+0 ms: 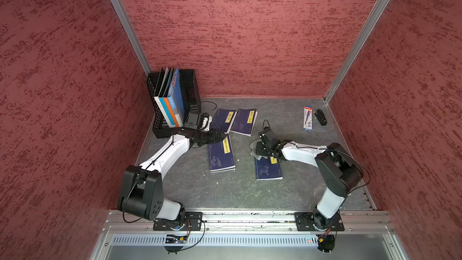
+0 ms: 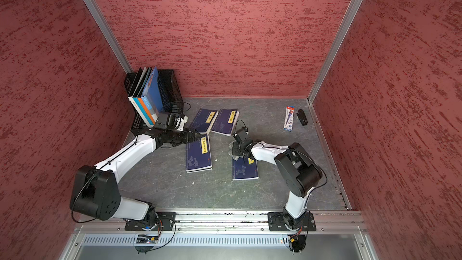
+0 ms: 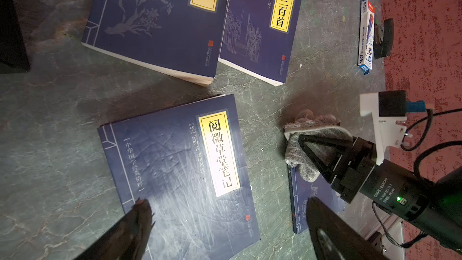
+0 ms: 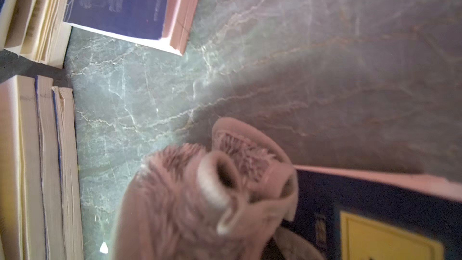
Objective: Wipe the cover of the book
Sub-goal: Wipe the dirt from the cover of the book.
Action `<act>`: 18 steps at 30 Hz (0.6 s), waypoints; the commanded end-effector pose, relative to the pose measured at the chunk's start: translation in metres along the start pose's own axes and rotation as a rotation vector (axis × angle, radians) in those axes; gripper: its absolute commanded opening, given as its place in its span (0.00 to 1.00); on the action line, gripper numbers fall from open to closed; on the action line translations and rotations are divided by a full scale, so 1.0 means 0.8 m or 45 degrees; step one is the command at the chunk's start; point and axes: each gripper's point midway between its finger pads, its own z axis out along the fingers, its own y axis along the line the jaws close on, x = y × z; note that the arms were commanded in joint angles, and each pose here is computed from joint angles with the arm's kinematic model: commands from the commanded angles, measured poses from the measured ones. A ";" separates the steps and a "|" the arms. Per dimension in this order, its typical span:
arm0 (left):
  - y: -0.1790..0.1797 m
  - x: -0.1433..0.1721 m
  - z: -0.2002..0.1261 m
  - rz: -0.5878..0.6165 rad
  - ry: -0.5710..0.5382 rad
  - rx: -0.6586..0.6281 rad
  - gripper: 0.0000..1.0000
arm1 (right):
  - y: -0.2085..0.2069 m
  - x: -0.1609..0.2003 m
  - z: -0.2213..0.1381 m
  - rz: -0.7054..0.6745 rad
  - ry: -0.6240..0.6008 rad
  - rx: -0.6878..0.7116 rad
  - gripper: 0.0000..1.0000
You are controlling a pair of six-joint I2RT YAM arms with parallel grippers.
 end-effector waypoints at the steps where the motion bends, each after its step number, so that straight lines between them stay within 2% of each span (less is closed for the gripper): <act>1: -0.004 -0.006 -0.014 0.013 -0.043 0.009 0.97 | -0.049 0.077 0.005 -0.050 0.240 0.126 0.22; 8: -0.005 -0.009 -0.011 0.015 -0.040 0.010 0.97 | -0.038 0.164 -0.038 -0.065 0.356 0.034 0.23; 12: -0.004 -0.010 -0.011 0.015 -0.043 0.006 0.97 | -0.057 0.215 -0.054 -0.012 0.420 0.093 0.23; 15: -0.003 -0.009 -0.011 0.016 -0.040 0.003 0.97 | -0.068 0.217 -0.063 0.016 0.386 0.115 0.23; 18: -0.002 -0.008 -0.010 0.013 -0.035 -0.002 0.97 | -0.067 0.196 -0.061 -0.012 0.323 0.144 0.23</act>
